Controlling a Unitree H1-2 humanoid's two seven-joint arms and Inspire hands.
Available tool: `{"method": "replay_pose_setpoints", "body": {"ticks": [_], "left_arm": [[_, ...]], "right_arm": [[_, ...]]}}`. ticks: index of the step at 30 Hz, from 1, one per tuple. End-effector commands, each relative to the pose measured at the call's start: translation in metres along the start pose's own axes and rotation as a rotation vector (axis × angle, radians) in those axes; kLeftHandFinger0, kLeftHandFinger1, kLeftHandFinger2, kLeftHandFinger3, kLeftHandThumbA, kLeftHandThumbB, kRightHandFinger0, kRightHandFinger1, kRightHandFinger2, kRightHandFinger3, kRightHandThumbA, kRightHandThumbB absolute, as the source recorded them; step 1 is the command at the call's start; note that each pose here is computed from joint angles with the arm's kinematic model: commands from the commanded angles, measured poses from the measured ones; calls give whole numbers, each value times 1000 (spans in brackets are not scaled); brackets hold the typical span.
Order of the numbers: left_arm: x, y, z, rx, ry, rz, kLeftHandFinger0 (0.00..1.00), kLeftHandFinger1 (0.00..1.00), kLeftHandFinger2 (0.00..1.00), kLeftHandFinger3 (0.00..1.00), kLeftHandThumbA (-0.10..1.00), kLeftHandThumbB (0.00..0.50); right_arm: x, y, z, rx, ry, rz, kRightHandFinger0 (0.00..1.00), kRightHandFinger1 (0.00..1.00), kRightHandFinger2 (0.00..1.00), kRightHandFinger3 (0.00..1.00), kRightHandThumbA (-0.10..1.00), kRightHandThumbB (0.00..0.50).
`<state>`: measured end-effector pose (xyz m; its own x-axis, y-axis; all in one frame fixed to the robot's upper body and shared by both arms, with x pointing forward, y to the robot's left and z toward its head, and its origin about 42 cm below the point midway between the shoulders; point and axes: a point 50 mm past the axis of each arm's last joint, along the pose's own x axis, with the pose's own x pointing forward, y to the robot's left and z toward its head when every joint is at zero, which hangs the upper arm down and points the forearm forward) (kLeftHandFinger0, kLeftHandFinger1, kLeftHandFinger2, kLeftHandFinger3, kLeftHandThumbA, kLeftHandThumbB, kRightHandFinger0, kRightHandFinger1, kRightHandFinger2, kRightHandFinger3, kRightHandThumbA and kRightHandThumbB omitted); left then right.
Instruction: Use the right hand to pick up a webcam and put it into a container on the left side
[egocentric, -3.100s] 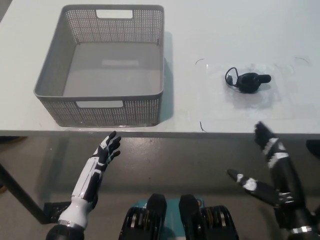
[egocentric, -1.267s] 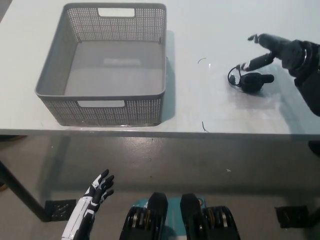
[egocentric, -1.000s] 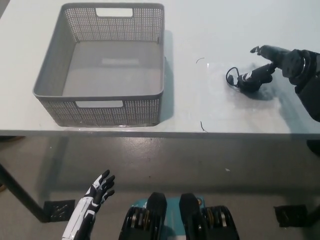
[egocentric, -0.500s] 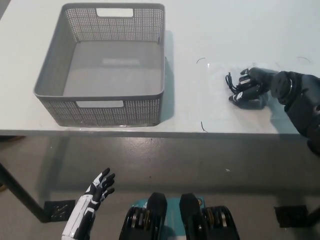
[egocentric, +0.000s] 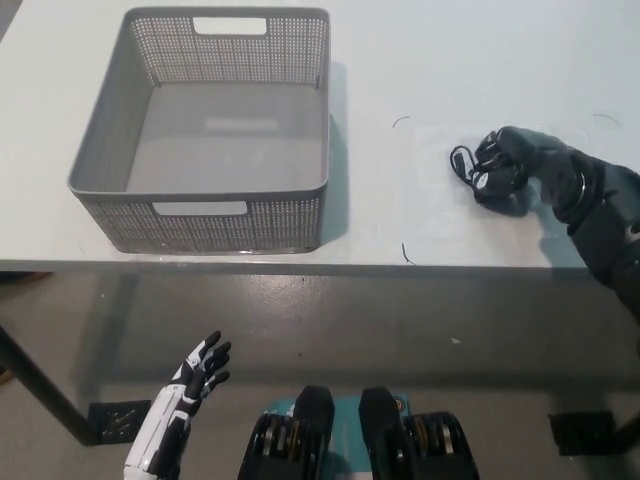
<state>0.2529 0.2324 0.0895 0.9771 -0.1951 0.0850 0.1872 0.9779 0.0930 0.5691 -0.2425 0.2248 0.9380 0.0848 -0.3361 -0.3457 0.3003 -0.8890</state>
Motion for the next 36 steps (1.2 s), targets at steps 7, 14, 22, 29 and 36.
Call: {"method": "replay_pose_setpoints", "body": {"ticks": [7, 14, 22, 29, 36], "left_arm": [[11, 6, 11, 18, -51, -13, 1000, 1000, 1000, 1000, 925, 77], [11, 6, 10, 11, -45, -12, 1000, 1000, 1000, 1000, 915, 84], [13, 7, 10, 15, -45, -14, 1000, 1000, 1000, 1000, 908, 89], [9, 7, 7, 18, -36, -16, 1000, 1000, 1000, 1000, 925, 82], [7, 6, 6, 8, -28, -17, 1000, 1000, 1000, 1000, 898, 82]], "right_arm": [[-6, -22, -14, 104, -103, -323, 0, 483, 901, 842, -100, 177], [-9, -36, -14, 149, -133, -407, 0, 469, 908, 859, -100, 162], [-18, -86, 0, 214, -221, -568, 0, 443, 888, 895, -100, 165], [-29, -124, 12, 210, -297, -671, 0, 418, 852, 905, -100, 157], [-38, -157, 35, 268, -342, -723, 0, 448, 866, 925, -100, 138]]}}
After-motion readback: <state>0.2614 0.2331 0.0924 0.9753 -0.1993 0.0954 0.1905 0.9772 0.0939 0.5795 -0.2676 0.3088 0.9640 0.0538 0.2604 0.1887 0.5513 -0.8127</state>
